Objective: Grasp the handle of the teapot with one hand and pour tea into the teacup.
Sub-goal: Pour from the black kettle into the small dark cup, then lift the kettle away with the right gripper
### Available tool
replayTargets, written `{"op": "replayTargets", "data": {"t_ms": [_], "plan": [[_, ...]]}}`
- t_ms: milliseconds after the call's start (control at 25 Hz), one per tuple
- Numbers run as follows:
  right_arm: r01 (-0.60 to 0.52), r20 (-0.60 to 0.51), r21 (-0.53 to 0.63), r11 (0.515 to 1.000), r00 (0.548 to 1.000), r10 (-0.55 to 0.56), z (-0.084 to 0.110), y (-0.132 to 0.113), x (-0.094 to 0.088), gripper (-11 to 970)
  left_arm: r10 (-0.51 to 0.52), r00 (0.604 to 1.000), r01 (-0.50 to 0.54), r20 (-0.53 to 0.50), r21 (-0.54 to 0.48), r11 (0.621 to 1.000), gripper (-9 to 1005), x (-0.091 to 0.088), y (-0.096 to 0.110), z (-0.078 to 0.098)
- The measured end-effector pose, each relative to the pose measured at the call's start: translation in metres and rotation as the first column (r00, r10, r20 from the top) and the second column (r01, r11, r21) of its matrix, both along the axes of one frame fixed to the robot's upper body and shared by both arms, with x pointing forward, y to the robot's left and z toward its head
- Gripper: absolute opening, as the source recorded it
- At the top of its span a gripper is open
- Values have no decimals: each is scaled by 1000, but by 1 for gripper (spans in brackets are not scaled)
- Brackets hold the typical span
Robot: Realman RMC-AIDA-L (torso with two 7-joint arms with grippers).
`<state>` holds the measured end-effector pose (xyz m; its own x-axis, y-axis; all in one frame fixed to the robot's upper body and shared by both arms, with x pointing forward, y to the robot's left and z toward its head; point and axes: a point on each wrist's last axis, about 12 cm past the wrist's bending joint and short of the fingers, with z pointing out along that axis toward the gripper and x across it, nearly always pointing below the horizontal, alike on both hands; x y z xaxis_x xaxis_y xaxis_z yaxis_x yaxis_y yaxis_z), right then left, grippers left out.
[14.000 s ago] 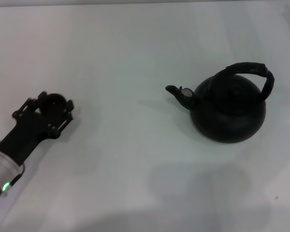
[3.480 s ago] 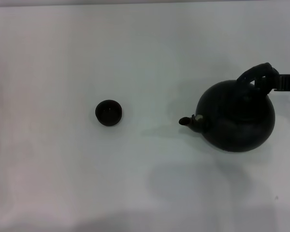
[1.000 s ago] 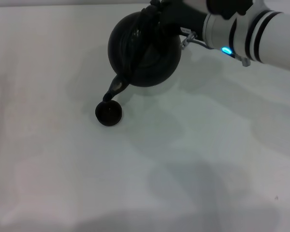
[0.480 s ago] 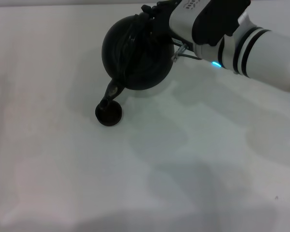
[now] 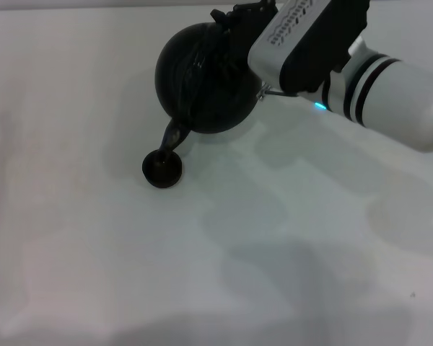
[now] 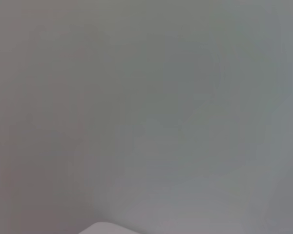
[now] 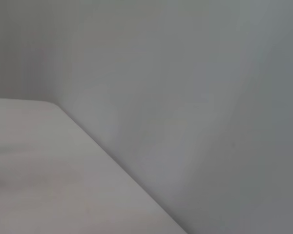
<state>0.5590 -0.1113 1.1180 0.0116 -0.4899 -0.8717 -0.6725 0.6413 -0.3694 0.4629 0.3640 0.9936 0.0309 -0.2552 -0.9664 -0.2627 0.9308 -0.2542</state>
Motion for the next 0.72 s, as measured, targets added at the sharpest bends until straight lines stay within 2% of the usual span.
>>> {"op": "replayTargets", "data": {"t_ms": [720], "plan": [[-28,114,-36,999,993,32,-8,0,-3,163,-1,1000,1,0,0,1000,862,0,0,0]]}}
